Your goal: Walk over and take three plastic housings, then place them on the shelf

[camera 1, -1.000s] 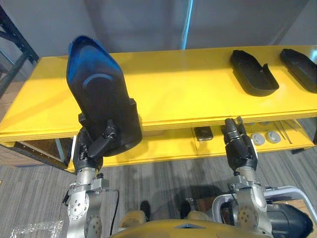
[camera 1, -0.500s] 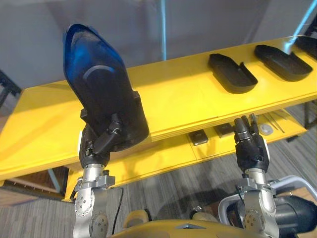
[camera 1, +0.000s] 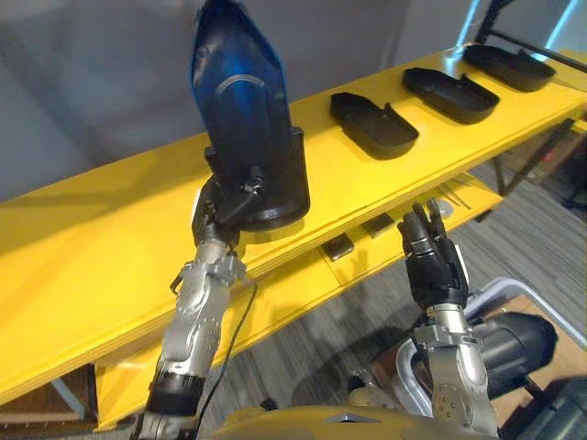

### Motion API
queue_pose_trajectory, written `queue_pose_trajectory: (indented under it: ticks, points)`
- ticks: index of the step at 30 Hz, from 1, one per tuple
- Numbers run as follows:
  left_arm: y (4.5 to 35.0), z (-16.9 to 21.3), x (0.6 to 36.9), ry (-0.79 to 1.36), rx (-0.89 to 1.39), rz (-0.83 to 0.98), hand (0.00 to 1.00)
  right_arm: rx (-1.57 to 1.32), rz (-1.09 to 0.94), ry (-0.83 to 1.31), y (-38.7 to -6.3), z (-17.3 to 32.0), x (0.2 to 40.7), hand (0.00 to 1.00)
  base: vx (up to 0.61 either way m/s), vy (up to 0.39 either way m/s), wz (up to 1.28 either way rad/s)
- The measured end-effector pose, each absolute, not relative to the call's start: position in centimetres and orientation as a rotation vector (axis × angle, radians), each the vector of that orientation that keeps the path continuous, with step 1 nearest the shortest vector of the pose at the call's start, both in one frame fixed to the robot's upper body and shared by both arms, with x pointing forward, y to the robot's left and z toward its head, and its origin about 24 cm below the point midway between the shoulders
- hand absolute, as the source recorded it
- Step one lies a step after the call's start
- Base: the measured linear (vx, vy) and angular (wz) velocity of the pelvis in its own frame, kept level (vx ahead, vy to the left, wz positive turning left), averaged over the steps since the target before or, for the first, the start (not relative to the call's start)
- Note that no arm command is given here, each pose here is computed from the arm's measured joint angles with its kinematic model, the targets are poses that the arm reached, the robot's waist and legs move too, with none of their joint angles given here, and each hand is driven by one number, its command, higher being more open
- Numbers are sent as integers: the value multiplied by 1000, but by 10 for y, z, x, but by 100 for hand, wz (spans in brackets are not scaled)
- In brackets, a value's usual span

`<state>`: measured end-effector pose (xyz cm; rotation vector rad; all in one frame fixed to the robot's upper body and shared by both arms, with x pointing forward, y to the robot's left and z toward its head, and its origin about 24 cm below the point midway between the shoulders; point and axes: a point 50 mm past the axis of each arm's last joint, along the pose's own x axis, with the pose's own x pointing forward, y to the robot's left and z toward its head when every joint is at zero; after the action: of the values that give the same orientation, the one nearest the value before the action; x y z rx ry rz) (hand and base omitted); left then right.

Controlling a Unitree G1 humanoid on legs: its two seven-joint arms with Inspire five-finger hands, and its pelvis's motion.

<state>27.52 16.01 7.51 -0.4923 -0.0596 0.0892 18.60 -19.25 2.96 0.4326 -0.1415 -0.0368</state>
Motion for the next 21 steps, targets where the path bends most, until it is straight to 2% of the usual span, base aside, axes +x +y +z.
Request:
queue_pose_trajectory:
  ticks: [8, 16, 21]
  points:
    - [187, 56, 327, 128, -428, 416, 0, 433, 63, -115, -178, 28, 187, 100, -64, -18, -22]
    - [216, 68, 341, 141, -410, 603, 0, 446, 105, -52, -166, 18, 184, 100, -5, -33, -5]
    - [221, 72, 344, 162, -424, 681, 0, 449, 95, 2, -166, 10, 176, 100, -13, -17, -3]
